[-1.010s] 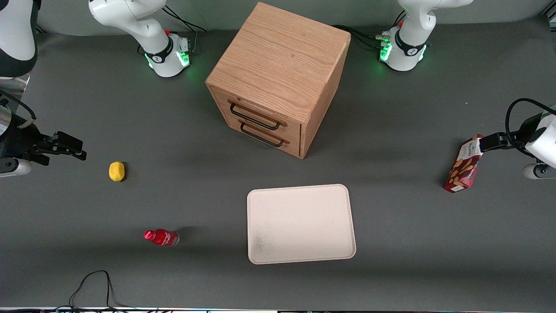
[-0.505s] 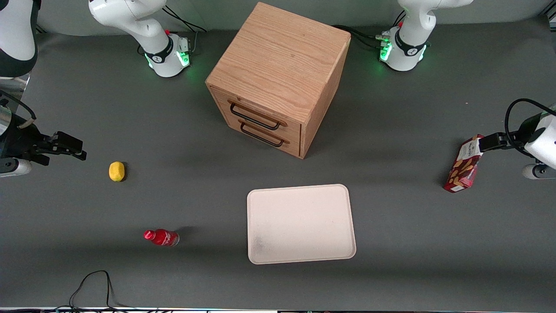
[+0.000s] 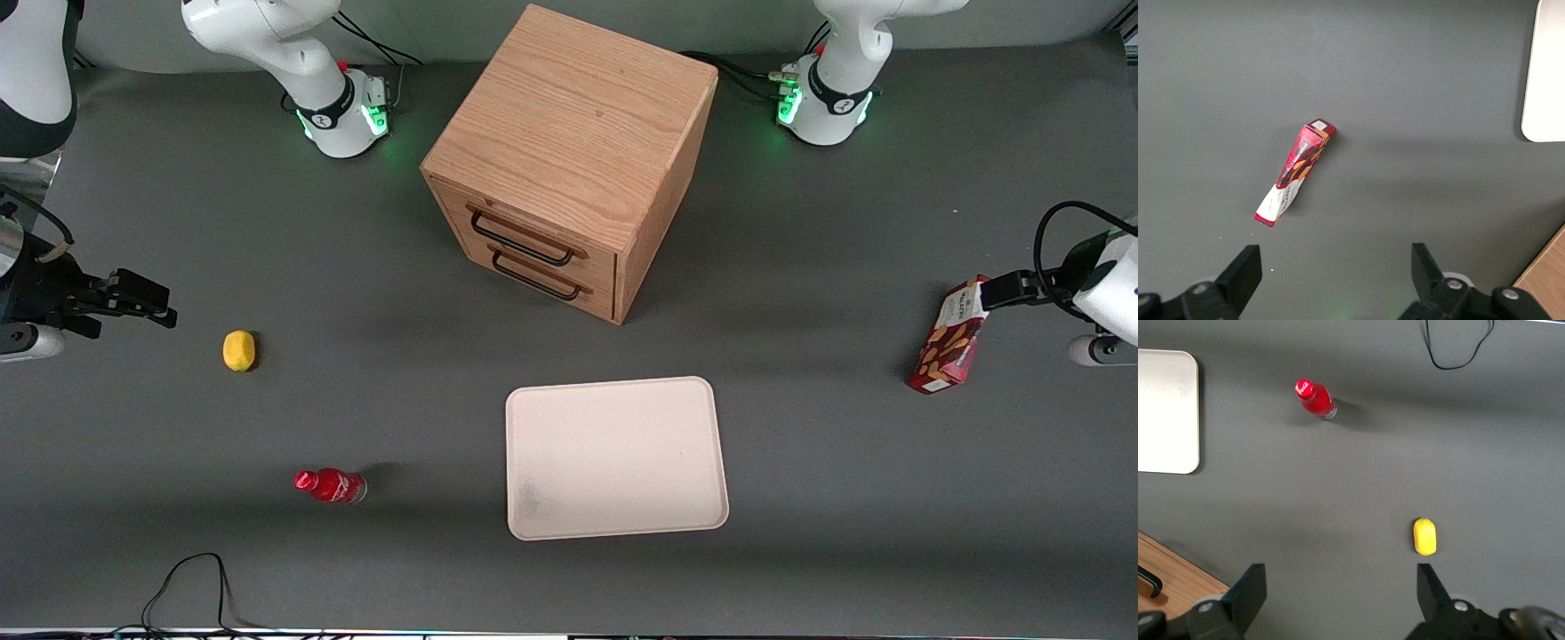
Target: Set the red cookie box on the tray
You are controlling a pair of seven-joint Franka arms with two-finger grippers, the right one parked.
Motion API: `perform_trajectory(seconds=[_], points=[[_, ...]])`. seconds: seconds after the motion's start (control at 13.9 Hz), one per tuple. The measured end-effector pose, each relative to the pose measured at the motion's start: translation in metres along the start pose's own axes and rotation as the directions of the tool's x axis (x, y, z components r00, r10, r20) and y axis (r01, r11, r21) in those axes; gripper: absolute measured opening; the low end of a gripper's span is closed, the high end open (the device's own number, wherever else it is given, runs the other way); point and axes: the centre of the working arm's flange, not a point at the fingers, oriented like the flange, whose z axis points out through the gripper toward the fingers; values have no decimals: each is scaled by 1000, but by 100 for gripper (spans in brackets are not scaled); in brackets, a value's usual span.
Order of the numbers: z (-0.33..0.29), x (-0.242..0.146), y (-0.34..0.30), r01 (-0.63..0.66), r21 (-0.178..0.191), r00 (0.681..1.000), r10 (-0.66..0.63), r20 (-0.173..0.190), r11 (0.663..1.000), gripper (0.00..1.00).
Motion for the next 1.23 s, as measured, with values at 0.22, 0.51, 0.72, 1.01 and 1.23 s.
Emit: perform_trajectory(seconds=[0.22,0.51,0.72,1.01,1.23], points=[[1,1,-7,-11,-2,1000,11,3,1000,100],[5,-1,-56,-76,-12,997,76,7,997,100],[-9,-12,-124,-196,-19,981,196,-17,980,100],[-29,-33,-188,-392,10,919,392,-25,920,100],[-22,-25,-181,-437,6,899,437,-13,900,100]])
